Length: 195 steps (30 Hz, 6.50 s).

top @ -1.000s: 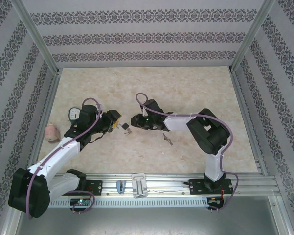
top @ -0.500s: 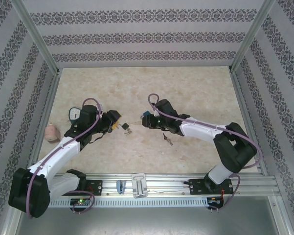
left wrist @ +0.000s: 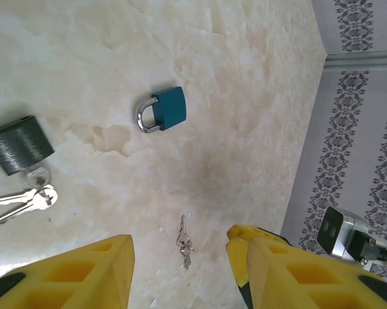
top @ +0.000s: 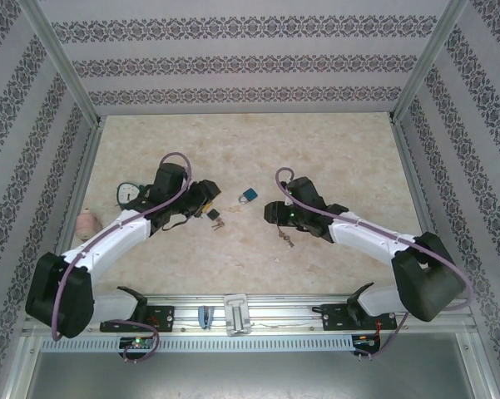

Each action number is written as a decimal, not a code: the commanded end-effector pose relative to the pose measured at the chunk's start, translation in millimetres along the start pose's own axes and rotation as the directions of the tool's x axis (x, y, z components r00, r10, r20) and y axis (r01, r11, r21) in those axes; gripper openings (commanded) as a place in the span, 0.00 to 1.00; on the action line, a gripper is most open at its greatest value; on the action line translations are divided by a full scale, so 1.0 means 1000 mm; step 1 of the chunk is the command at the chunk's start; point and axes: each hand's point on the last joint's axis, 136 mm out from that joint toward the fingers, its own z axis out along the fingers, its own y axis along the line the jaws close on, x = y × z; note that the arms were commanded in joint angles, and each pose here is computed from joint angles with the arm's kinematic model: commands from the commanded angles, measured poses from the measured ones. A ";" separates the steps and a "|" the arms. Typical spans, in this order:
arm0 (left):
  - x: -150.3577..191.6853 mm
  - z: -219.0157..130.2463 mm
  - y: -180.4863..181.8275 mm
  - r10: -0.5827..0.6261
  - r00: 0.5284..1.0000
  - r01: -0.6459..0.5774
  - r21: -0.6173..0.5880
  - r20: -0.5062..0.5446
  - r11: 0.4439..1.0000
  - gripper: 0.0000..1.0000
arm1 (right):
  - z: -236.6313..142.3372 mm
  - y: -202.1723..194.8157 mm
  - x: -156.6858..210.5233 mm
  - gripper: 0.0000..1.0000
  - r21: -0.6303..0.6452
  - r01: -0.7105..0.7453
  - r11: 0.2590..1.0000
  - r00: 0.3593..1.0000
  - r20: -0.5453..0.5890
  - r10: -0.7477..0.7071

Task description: Unlock with the key

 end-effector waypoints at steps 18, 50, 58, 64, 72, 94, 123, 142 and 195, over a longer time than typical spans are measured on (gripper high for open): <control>-0.034 0.115 -0.010 0.151 0.982 -0.170 -0.169 -0.117 0.971 0.52 | -0.024 -0.032 0.004 0.43 0.066 -0.090 0.994 0.994 0.066 0.085; -0.010 0.202 -0.009 0.159 0.938 -0.210 -0.142 -0.308 0.967 0.51 | -0.016 -0.057 0.024 0.42 0.145 -0.155 0.977 0.988 0.028 0.152; -0.006 0.189 -0.030 0.189 0.939 -0.219 -0.078 -0.287 0.972 0.51 | -0.007 -0.070 0.045 0.41 0.196 -0.156 0.968 0.984 -0.051 0.169; -0.007 0.171 -0.042 0.208 0.943 -0.226 -0.044 -0.259 0.973 0.51 | 0.003 -0.072 0.051 0.41 0.205 -0.143 0.968 0.983 -0.083 0.163; -0.002 0.131 -0.050 0.240 0.951 -0.244 0.002 -0.198 0.970 0.51 | 0.013 -0.071 0.055 0.40 0.231 -0.106 0.967 0.984 -0.117 0.135; 0.024 0.072 -0.010 0.158 0.979 -0.156 0.025 -0.129 0.987 0.51 | 0.032 -0.057 0.068 0.32 0.303 0.085 0.949 0.974 -0.226 -0.015; 0.016 0.060 -0.008 0.127 0.987 -0.123 0.053 -0.096 0.991 0.51 | 0.026 -0.016 0.054 0.00 0.177 0.094 0.980 0.983 -0.170 -0.064; 0.039 0.011 -0.110 0.339 0.940 -0.237 0.640 -0.040 0.731 0.59 | -0.093 0.078 -0.029 0.00 -0.330 0.105 0.938 0.993 0.084 -0.081; 0.121 -0.022 -0.160 0.566 0.817 -0.170 0.890 -0.113 0.424 0.25 | -0.145 0.103 -0.070 0.00 -0.640 -0.038 0.767 0.989 0.086 0.121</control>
